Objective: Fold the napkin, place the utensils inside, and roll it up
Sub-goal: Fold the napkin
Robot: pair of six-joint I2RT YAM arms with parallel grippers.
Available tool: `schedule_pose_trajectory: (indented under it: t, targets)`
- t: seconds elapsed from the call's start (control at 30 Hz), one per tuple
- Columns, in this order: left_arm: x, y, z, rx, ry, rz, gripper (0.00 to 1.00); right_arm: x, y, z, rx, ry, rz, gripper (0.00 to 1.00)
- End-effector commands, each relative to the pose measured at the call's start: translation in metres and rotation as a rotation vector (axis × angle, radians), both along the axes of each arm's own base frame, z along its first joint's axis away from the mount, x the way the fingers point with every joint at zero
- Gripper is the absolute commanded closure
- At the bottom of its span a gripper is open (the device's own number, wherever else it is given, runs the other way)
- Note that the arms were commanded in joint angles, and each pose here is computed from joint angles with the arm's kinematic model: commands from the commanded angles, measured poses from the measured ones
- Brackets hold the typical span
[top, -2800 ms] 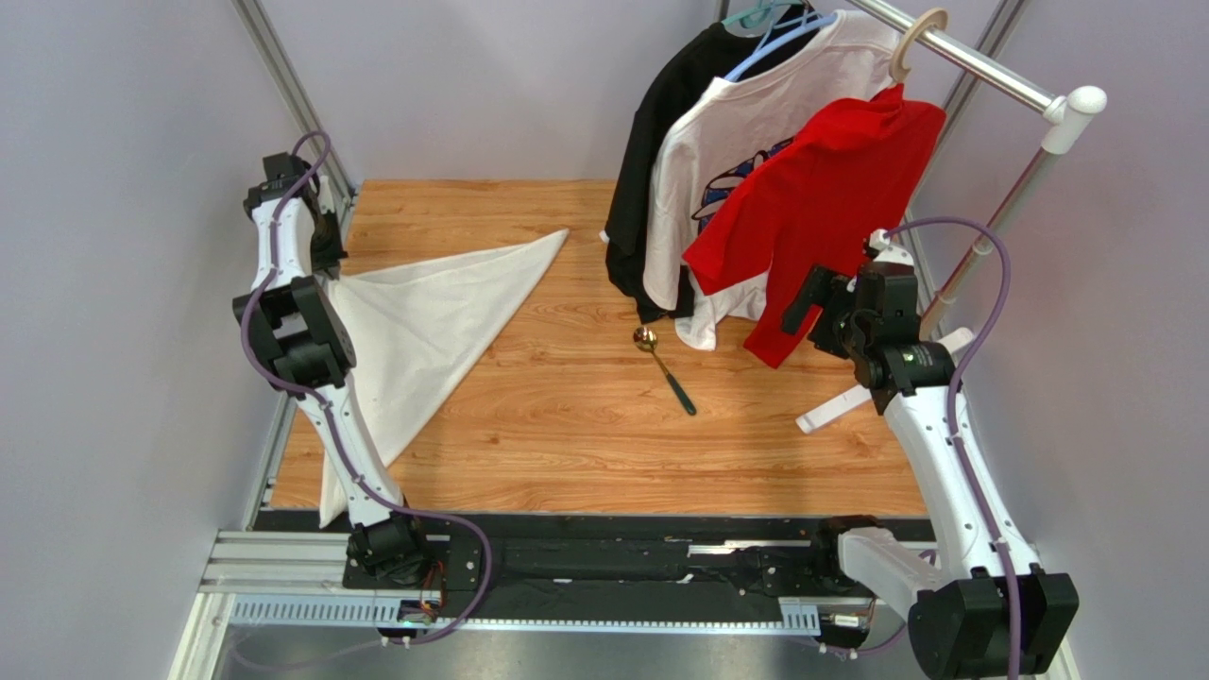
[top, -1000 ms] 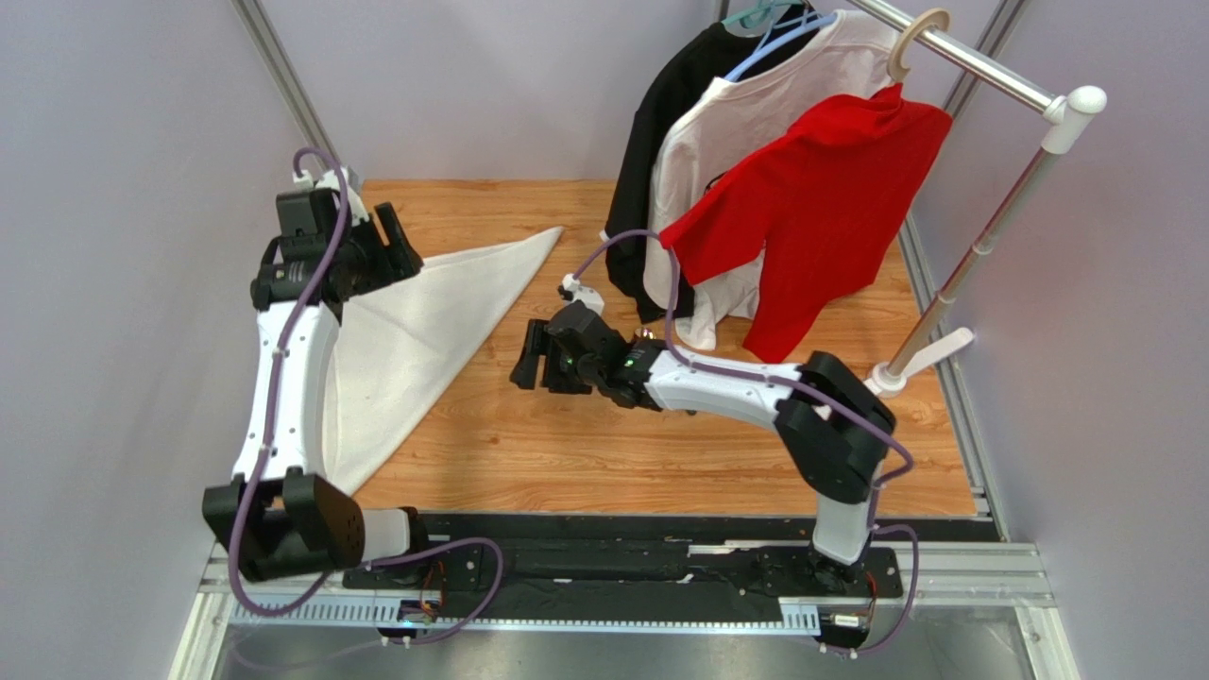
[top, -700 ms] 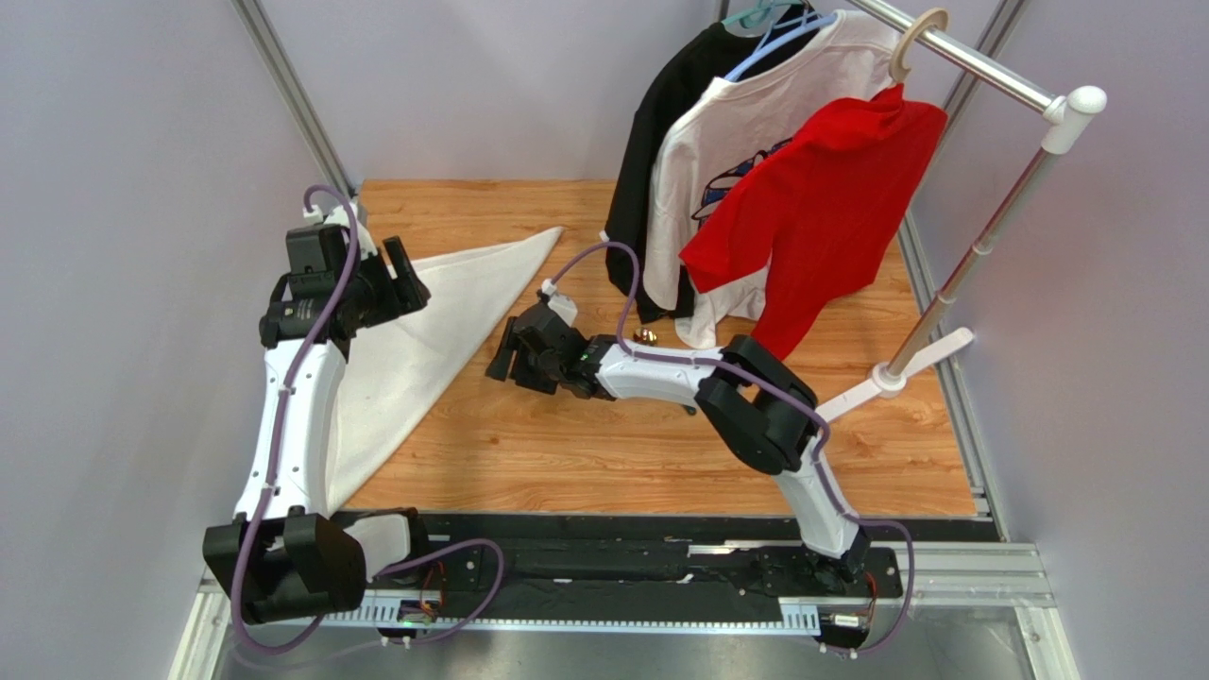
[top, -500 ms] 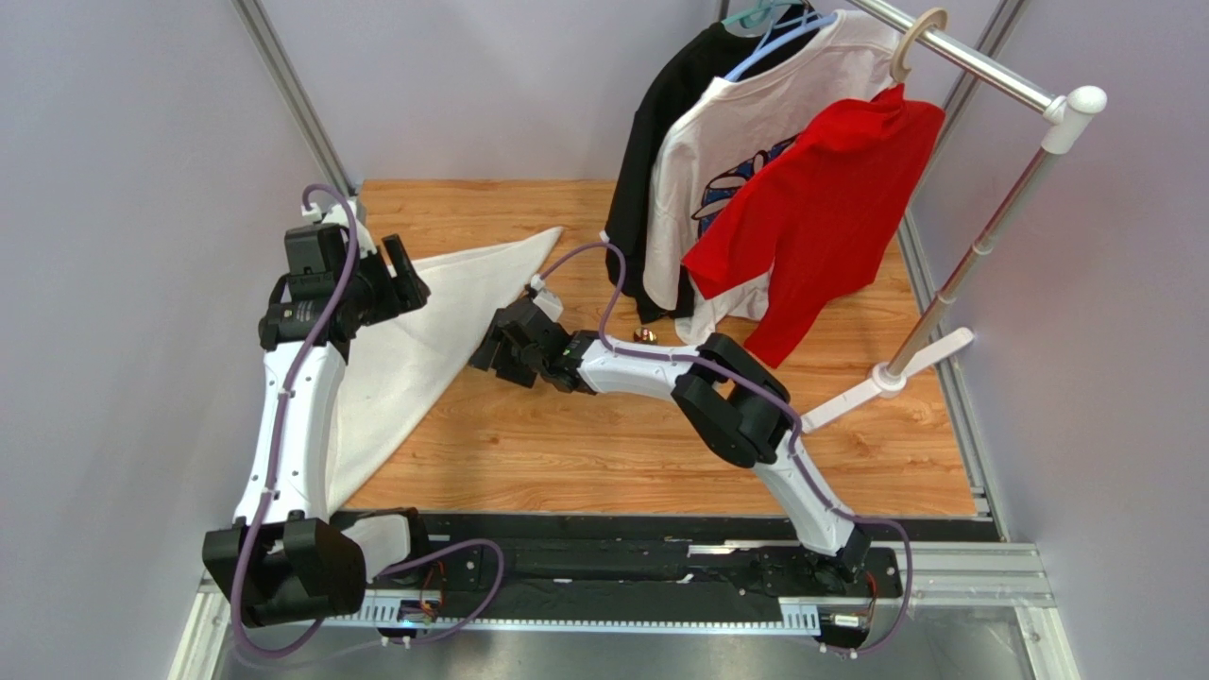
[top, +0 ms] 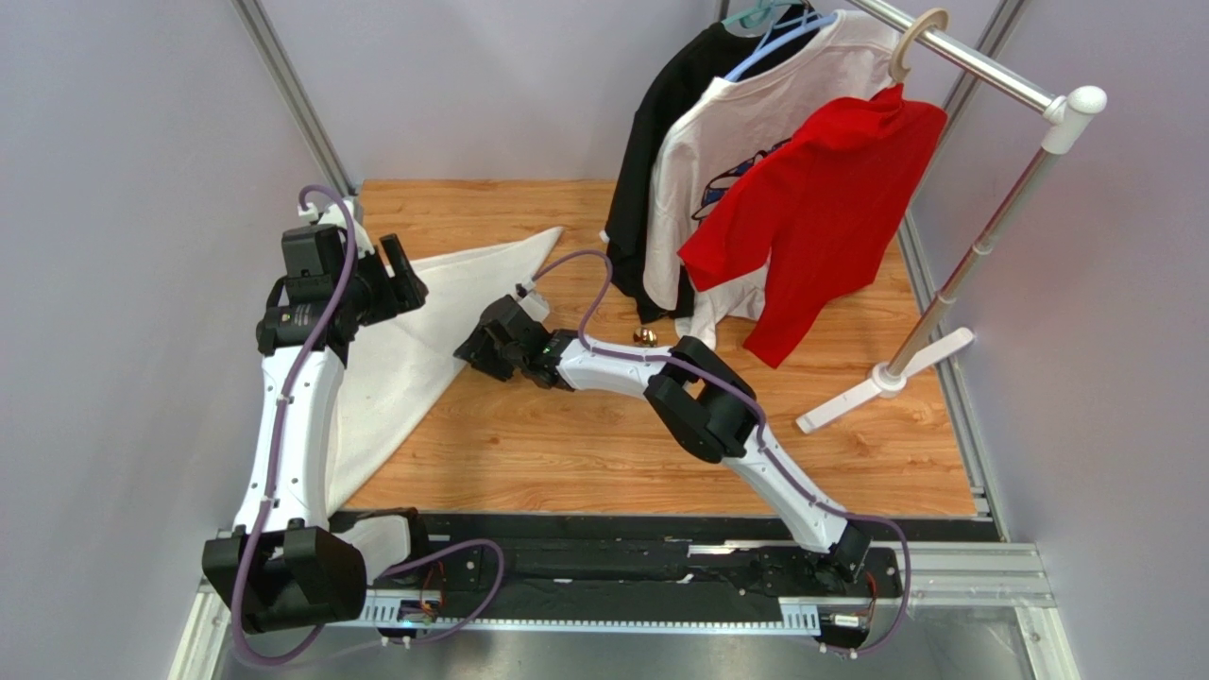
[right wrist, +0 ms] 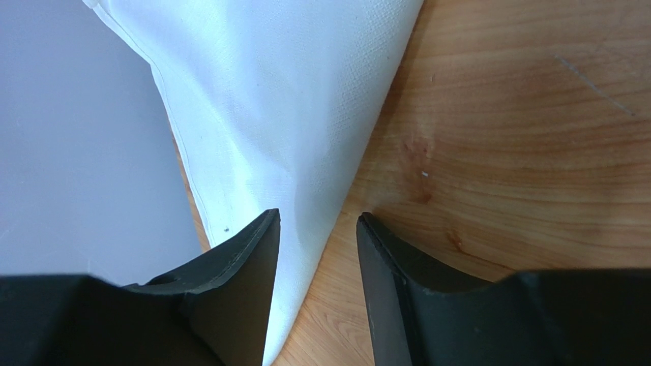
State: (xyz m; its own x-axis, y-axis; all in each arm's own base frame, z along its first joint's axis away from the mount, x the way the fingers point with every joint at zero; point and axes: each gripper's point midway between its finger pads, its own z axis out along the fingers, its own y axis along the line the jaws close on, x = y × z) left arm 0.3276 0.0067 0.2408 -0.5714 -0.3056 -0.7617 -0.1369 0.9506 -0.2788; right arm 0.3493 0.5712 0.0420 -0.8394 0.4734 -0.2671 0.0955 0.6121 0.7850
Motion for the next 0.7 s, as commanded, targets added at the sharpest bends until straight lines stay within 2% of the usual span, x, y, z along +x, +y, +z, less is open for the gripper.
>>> schedule_pose_trajectory:
  t: [0.0, 0.3, 0.43, 0.53, 0.67]
  targets:
    - [0.002, 0.002, 0.016, 0.024, -0.061, -0.006, 0.24, 0.006, 0.002, -0.015, -0.023, 0.018, -0.055, 0.55]
    - [0.003, 0.002, 0.014, 0.021, -0.053, -0.007, 0.23, 0.011, 0.004, -0.031, -0.041, 0.031, -0.072, 0.66]
    - [0.003, 0.003, 0.014, 0.025, -0.055, -0.004, 0.23, 0.013, 0.003, -0.030, -0.039, 0.033, -0.083, 0.89]
    - [0.003, 0.004, 0.013, 0.025, -0.049, -0.003, 0.23, 0.017, -0.003, -0.027, -0.032, 0.037, -0.100, 1.00]
    - [0.004, 0.003, 0.012, 0.020, -0.043, -0.010, 0.23, 0.025, -0.017, -0.016, -0.035, 0.018, -0.137, 1.00]
